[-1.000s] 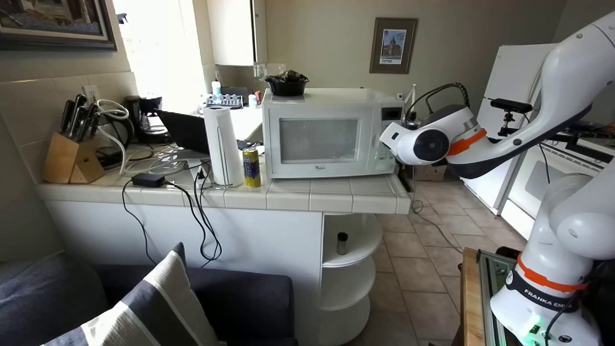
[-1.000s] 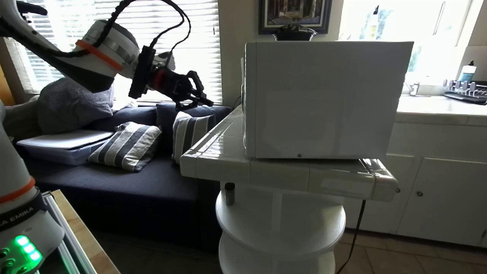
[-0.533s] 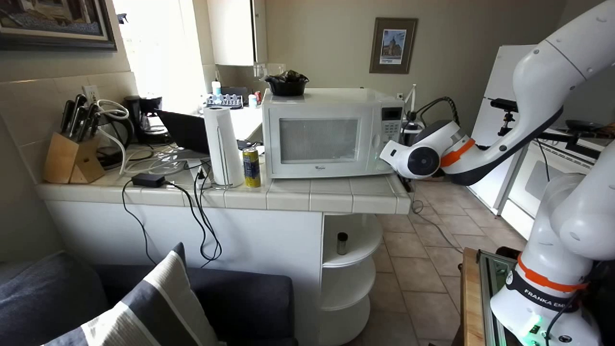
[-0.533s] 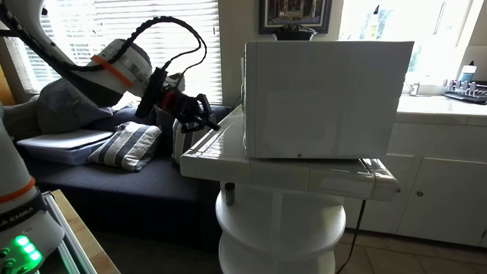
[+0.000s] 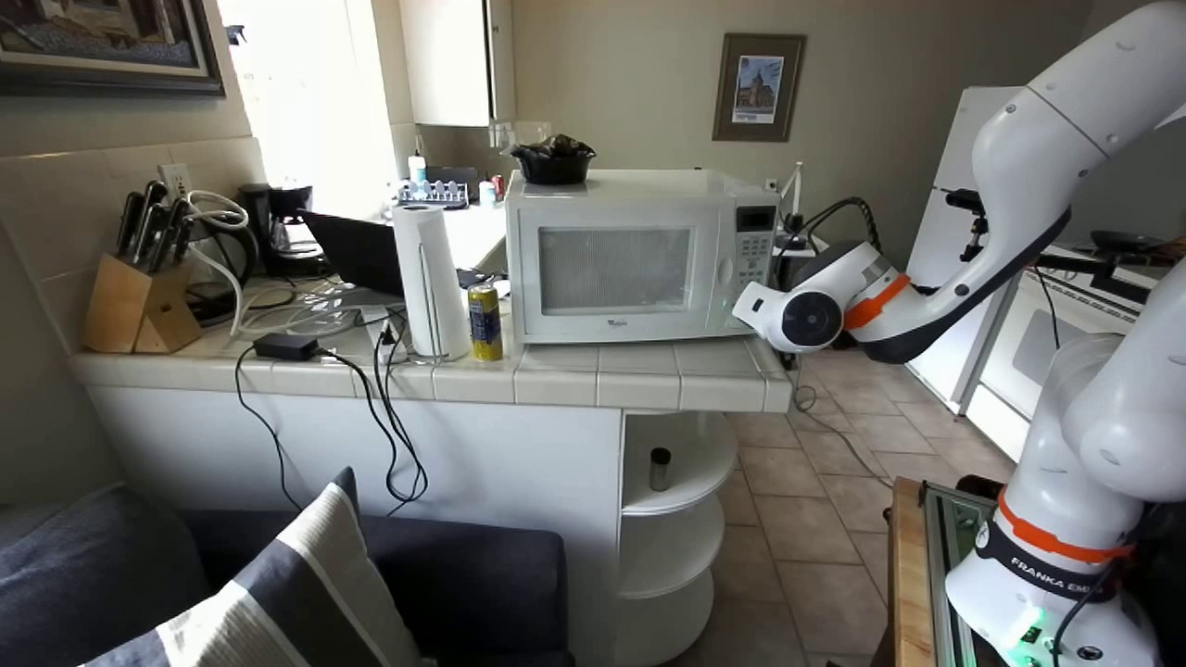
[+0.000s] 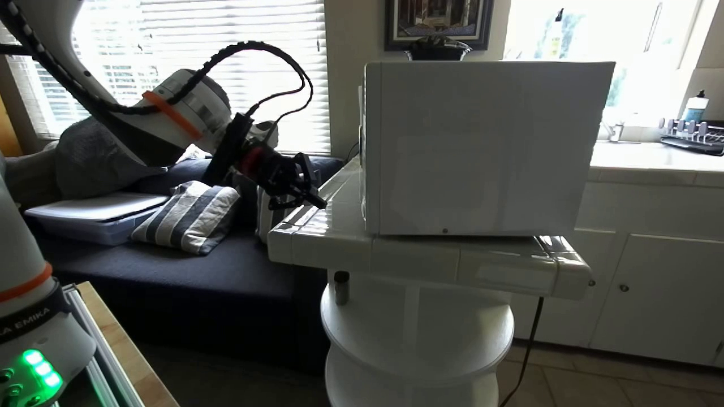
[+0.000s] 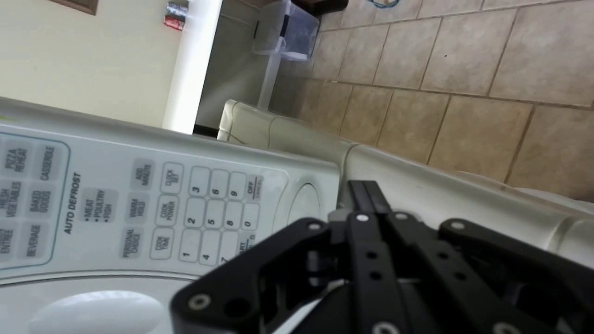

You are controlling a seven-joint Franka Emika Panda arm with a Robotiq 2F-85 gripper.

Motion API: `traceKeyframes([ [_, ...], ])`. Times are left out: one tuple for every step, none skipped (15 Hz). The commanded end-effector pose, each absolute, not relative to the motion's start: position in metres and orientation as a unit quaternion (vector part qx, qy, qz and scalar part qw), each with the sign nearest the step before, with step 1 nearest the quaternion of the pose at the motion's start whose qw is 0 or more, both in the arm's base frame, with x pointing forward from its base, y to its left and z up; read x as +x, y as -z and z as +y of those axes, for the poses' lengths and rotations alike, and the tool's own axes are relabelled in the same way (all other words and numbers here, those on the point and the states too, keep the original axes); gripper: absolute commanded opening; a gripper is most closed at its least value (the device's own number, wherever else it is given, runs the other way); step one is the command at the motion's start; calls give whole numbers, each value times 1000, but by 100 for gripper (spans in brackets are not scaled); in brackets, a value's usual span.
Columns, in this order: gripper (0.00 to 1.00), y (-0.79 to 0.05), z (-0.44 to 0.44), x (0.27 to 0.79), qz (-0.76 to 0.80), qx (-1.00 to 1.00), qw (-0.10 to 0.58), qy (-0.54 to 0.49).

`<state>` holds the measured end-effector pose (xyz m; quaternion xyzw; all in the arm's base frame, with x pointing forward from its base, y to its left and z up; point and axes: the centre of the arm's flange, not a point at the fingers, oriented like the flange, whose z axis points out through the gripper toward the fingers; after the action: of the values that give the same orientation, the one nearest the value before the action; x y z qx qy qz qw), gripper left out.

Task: Open the microwave.

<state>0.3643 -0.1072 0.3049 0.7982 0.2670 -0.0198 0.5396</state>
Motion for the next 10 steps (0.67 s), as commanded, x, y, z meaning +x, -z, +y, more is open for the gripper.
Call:
traceKeyframes([
  [1,-305,-107,364,267,798,540,20],
  [1,-305,-107,364,267,798,540,20],
  [1,-305,-107,364,267,798,540,20],
  [1,-305,-107,364,267,798,540,20],
  [1,-305,-107,364,267,798,540,20],
  [1,-305,-107,364,267,798,540,20],
  [1,-305,-107,364,267,798,540,20],
  [0,-305,-107,364,267,798,540,20],
  [0,-303,-107,365,269,790,550,20],
  [0,-303,-108,365,268,786,556,20],
])
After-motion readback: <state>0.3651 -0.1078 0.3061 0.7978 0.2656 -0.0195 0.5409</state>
